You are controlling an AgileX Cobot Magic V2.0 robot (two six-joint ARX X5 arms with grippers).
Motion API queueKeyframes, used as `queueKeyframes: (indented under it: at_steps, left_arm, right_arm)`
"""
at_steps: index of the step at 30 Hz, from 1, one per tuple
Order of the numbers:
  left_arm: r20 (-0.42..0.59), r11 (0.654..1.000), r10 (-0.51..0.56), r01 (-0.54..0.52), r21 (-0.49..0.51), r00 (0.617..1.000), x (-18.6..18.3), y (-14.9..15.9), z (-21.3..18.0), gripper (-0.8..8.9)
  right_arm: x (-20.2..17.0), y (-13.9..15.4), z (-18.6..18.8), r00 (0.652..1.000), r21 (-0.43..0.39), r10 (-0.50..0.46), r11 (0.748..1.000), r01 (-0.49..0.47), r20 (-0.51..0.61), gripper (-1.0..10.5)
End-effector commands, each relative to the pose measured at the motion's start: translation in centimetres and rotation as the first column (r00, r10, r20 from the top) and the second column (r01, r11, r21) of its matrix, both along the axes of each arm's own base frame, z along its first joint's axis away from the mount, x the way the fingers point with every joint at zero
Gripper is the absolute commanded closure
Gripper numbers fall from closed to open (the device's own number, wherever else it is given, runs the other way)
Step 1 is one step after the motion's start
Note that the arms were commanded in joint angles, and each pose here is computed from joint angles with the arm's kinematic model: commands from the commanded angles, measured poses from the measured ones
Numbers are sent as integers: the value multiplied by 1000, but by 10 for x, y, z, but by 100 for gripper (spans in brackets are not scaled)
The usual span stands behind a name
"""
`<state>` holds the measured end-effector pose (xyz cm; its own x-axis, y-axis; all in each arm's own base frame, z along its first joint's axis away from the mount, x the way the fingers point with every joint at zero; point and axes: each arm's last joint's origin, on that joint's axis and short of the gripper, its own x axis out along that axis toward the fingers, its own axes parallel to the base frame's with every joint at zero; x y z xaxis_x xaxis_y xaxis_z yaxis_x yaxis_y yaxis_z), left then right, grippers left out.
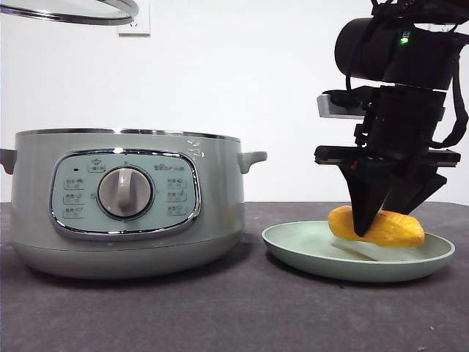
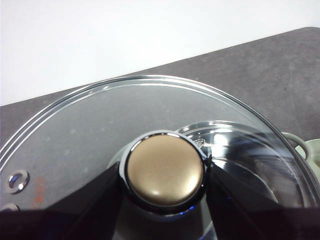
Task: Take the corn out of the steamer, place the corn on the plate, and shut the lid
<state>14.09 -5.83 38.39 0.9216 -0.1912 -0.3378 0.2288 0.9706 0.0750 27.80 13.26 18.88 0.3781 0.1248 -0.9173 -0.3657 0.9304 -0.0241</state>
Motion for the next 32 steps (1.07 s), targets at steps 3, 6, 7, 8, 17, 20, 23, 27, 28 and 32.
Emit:
queueKeyframes:
  at_steps: [3,6,7,8,17,20,23,27,28,32]
  left_arm:
    - [58,998,-7,10,-55,998,2,-1,9,822]
    - [31,997,-45,47,-62,999,7,-5,6,822]
    - [19,996,-59,60,-64,998,10,-7,4,822]
    - [10,996,-68,69,-64,998,12,-8,3,822]
    - [-70,990,-120,114,-80,990,46,-26,-14,822]
    - [-79,989,-126,120,-85,989,58,-32,-19,822]
    - [-93,981,-167,156,-112,982,70,-39,-25,822]
    - [-114,977,-188,173,-129,976,86,-49,-36,822]
    - [-121,977,-186,171,-128,975,90,-51,-39,822]
    - [-154,977,-195,178,-120,969,102,-60,-51,822]
  right_arm:
    - [-1,-1,-5,1000,-9,3,1000,-4,-17,679]
    - [0,-1,-5,1000,-8,1,1000,-2,-11,568]
    - [0,-1,-5,1000,-7,1,1000,-1,-10,568]
    - [-1,-2,-4,1000,-6,1,1000,-1,-9,568]
    - [-18,-10,31,999,33,-25,999,23,43,569]
    - [-28,-15,47,997,49,-26,999,23,78,569]
    - [-38,-20,63,992,68,-30,997,22,122,569]
    - [-48,-25,80,983,96,-36,995,19,181,569]
    - [-51,-26,83,980,102,-37,995,18,194,569]
    - [-58,-30,93,973,116,-42,993,15,226,569]
